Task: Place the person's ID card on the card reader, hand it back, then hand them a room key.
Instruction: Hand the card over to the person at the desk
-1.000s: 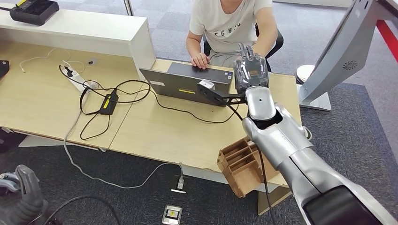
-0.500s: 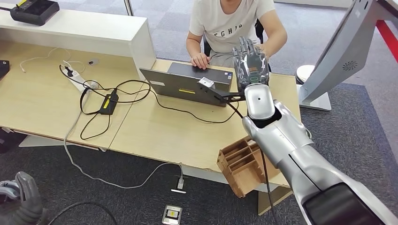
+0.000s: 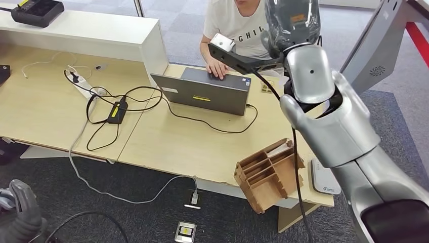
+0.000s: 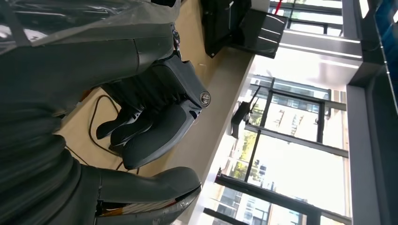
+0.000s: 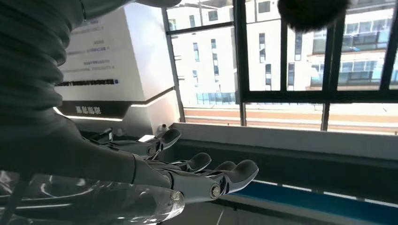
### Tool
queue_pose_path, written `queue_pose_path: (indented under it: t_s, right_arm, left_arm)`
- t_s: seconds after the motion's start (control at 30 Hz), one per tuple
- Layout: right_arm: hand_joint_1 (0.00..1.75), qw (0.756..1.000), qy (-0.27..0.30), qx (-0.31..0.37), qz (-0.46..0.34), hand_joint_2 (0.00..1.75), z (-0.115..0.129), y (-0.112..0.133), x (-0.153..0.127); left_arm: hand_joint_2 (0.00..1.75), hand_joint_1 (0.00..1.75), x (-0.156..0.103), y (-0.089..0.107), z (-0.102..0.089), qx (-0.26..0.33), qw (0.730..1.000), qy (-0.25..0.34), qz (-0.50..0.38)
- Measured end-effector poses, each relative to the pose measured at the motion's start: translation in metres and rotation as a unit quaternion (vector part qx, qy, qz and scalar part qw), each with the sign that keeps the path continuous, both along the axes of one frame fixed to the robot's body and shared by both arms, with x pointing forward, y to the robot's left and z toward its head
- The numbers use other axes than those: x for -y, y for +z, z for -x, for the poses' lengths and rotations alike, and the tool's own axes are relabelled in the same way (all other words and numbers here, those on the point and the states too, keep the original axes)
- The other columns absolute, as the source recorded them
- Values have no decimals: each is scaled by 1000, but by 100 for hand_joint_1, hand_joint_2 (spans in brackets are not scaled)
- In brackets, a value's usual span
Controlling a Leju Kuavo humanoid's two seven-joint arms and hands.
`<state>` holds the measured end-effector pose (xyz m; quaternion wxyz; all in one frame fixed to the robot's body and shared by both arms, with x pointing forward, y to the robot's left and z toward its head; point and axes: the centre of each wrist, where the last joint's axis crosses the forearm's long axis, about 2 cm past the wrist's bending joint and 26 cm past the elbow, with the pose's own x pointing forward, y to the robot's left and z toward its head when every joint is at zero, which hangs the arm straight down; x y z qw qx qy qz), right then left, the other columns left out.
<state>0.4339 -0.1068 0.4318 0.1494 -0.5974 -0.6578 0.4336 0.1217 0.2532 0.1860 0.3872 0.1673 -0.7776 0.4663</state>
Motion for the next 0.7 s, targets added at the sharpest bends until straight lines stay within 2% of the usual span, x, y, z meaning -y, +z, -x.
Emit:
queue_pose_path:
  t_s: [0.07, 0.13, 0.2, 0.27, 0.33, 0.4, 0.47, 0.57, 0.7]
  right_arm:
    - [0, 999, 30, 14, -28, 175, 14, 6, 10]
    - [0, 995, 68, 40, -62, 175, 31, 1, 22]
    - [0, 986, 109, 80, -100, 175, 50, -13, 36]
    - [0, 975, 140, 113, -128, 175, 69, -27, 49]
    - [0, 967, 163, 135, -142, 175, 87, -35, 59]
    - [0, 956, 190, 161, -157, 175, 103, -42, 68]
    - [0, 936, 225, 204, -179, 175, 121, -54, 76]
    - [0, 905, 273, 255, -206, 175, 154, -82, 84]
    - [0, 886, 326, 243, -224, 175, 192, -110, 91]
  left_arm:
    - [175, 152, -1, 4, 0, 7, 1000, 3, -9]
    - [175, 131, -3, 9, 0, 14, 999, 9, -28]
    - [175, 131, -5, 14, 1, 20, 998, 17, -54]
    - [175, 99, -6, 18, 1, 24, 997, 24, -71]
    - [175, 48, -8, 21, 2, 29, 996, 28, -80]
    - [175, 19, -8, 23, 2, 32, 995, 33, -91]
    - [175, 6, -9, 26, 2, 34, 993, 40, -108]
    - [175, 0, -8, 30, 2, 33, 989, 53, -133]
    - [175, 0, -6, 35, 3, 33, 986, 67, -149]
